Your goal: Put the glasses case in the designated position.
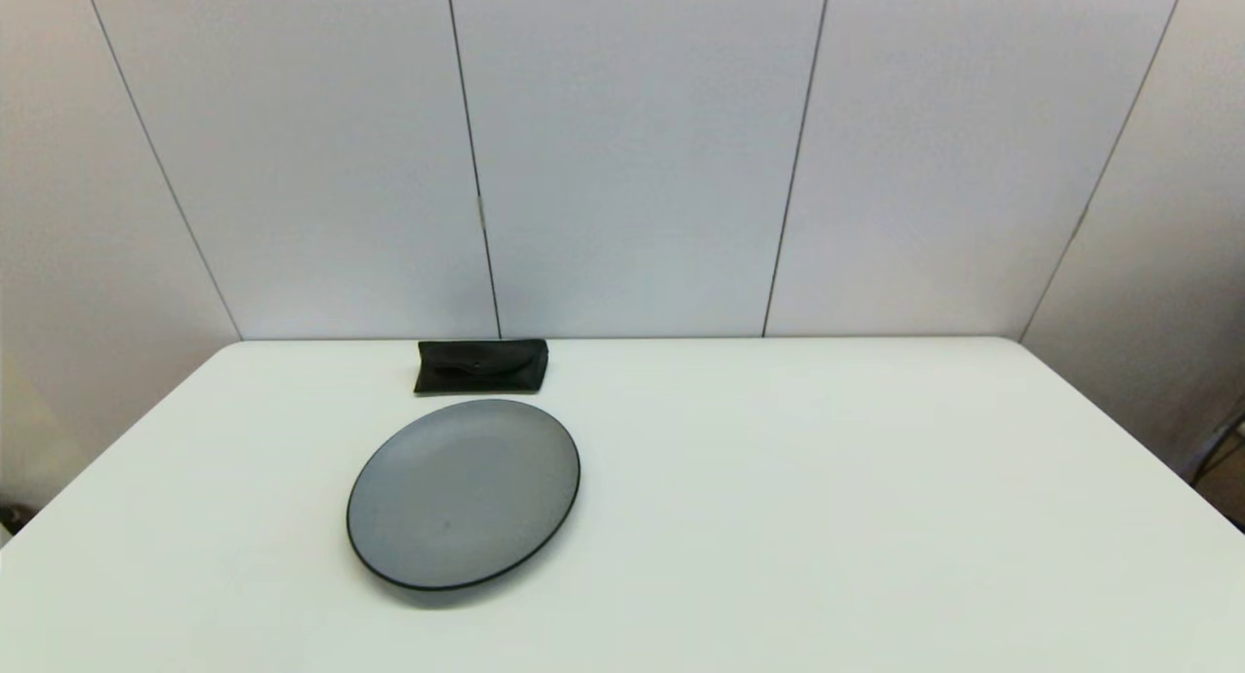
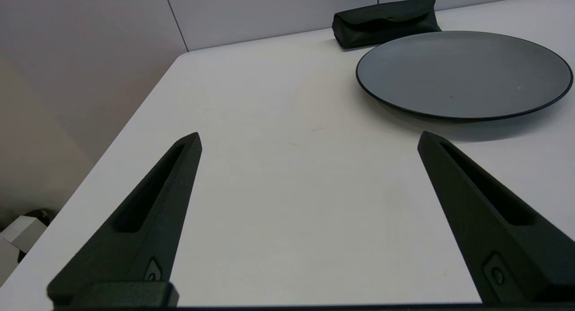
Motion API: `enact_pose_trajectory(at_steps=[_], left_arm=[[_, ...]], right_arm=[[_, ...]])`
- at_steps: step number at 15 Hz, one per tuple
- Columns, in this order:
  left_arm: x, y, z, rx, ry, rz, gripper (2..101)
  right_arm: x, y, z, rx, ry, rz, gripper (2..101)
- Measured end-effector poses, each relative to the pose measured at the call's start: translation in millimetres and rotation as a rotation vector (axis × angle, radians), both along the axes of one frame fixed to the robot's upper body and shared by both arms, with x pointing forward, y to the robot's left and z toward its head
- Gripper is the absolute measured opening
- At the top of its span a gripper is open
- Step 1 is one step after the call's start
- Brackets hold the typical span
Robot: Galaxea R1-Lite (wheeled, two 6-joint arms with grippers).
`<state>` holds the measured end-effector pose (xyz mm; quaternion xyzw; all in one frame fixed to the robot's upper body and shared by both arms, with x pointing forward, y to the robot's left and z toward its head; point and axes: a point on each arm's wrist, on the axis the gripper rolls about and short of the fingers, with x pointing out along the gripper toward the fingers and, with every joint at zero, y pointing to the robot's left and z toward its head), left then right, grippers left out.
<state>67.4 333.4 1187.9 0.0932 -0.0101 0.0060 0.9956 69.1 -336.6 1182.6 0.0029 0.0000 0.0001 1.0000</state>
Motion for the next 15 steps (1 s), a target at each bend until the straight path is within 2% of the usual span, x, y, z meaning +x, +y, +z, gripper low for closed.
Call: enact_pose_trajectory(at_steps=[15], left_arm=[[0.0, 0.0, 0.0, 0.0, 0.0, 0.0, 97.8]], right_arm=[[0.0, 0.0, 0.1, -0.009, -0.001, 0.001, 98.0]])
